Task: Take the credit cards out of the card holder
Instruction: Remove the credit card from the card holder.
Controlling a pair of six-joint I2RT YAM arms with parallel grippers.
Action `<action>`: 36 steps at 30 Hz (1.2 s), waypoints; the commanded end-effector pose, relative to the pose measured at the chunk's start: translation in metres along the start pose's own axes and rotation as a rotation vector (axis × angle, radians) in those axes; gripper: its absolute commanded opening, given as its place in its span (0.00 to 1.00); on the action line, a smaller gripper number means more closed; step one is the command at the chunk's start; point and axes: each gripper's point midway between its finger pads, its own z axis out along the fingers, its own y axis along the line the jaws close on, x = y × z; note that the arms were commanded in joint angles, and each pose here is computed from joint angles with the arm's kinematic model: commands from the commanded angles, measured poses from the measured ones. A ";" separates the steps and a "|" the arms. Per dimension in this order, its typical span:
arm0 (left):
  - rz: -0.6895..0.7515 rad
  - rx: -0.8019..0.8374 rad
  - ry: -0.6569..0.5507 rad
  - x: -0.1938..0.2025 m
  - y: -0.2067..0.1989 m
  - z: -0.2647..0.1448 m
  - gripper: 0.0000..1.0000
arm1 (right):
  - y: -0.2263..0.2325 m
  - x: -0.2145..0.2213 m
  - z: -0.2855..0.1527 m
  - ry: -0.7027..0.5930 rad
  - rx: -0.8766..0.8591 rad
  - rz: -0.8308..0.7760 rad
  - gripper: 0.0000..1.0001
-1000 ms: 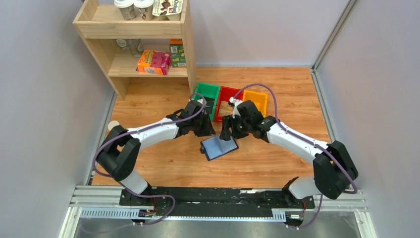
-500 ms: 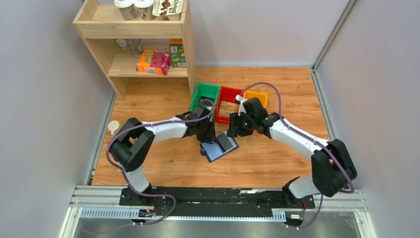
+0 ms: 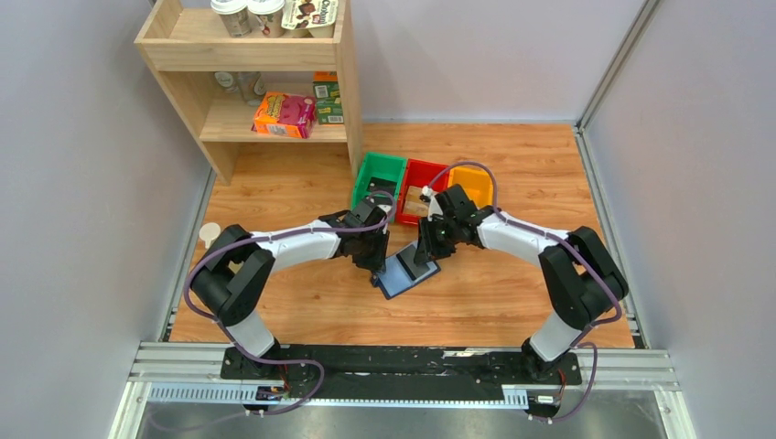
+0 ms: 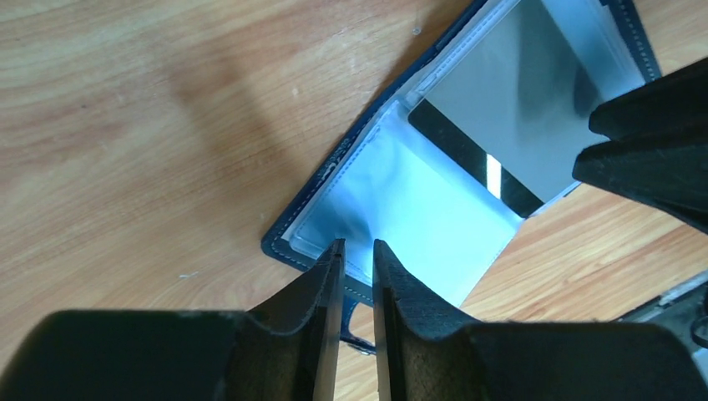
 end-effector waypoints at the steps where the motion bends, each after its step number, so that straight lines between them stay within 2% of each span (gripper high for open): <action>1: 0.097 -0.137 0.045 0.011 0.031 -0.008 0.27 | 0.002 -0.015 0.010 -0.032 -0.020 -0.006 0.25; 6: 0.056 -0.081 -0.020 -0.006 0.015 -0.020 0.28 | -0.015 -0.002 0.019 -0.019 0.031 0.017 0.24; 9: -0.040 0.003 -0.081 -0.016 -0.006 -0.026 0.35 | -0.021 0.006 0.023 -0.011 0.032 0.039 0.23; 12: -0.127 0.063 -0.188 -0.035 -0.019 -0.033 0.38 | -0.026 0.015 0.027 0.002 0.028 0.087 0.23; 14: -0.224 0.078 -0.230 -0.038 -0.019 -0.030 0.40 | -0.026 0.019 0.029 0.012 0.019 0.102 0.22; 17: -0.286 0.119 -0.266 -0.043 -0.023 -0.025 0.41 | -0.027 0.023 0.030 0.018 0.012 0.120 0.22; 21: -0.354 0.208 -0.288 -0.043 -0.033 -0.011 0.41 | -0.028 0.028 0.032 0.030 0.013 0.134 0.22; 29: -0.467 0.214 -0.277 -0.026 -0.021 0.014 0.44 | -0.030 0.034 0.033 0.040 0.011 0.149 0.21; 36: -0.489 0.290 -0.274 -0.025 -0.030 0.020 0.44 | -0.028 0.035 0.033 0.041 0.000 0.155 0.21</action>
